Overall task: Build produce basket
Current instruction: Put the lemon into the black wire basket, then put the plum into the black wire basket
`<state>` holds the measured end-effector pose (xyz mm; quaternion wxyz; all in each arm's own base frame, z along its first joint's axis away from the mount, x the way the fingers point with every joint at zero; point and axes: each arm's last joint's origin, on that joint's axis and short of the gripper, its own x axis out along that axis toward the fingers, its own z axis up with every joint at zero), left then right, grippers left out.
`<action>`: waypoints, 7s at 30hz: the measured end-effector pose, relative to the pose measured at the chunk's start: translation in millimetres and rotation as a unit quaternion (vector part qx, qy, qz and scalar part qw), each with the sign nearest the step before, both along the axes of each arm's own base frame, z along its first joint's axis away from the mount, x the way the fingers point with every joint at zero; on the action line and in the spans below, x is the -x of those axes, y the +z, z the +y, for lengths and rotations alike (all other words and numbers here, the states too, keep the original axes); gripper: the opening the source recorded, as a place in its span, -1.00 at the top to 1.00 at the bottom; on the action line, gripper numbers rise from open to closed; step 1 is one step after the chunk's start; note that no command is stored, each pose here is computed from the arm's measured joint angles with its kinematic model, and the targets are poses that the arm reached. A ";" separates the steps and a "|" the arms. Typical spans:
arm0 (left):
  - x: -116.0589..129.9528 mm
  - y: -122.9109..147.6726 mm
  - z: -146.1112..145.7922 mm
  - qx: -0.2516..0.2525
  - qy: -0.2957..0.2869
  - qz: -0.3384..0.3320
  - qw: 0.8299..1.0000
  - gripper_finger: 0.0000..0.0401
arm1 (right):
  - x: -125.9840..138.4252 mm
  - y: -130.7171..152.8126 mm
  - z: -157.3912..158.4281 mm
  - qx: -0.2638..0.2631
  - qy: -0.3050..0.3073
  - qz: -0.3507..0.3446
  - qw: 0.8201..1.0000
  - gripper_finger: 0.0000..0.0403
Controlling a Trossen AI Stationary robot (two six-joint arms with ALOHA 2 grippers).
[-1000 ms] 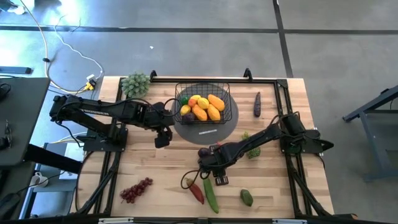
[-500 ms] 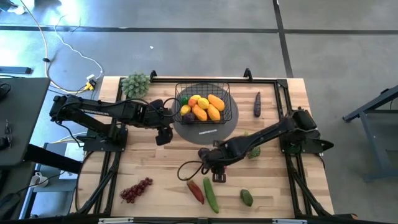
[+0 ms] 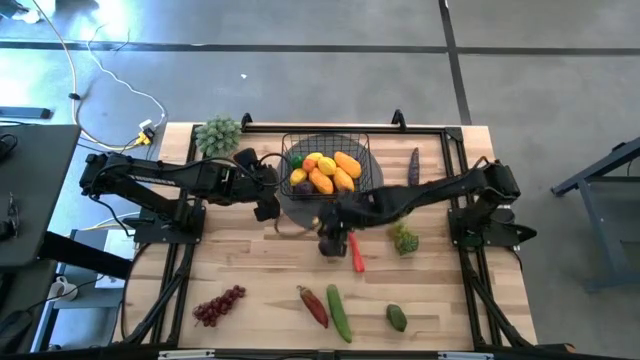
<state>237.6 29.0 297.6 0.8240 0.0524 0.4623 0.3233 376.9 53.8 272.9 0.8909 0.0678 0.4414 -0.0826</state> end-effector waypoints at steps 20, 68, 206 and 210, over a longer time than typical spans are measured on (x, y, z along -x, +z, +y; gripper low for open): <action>10.1 5.2 75.0 0.007 0.092 -0.037 0.995 -0.14 | -4.5 26.8 -141.3 0.056 -0.103 -0.114 0.987 0.25; 40.3 6.4 133.4 0.069 0.150 -0.088 0.982 -0.14 | -27.2 -61.8 -220.6 -0.066 -0.168 -0.078 0.980 -0.05; -95.4 -51.0 -28.4 0.185 -0.254 -0.107 0.943 -0.44 | 91.0 34.0 10.0 -0.148 -0.527 0.048 0.836 -0.30; -100.5 -57.5 -33.7 0.178 -0.257 -0.107 0.944 -0.44 | 89.8 33.8 9.5 -0.147 -0.523 0.045 0.838 -0.30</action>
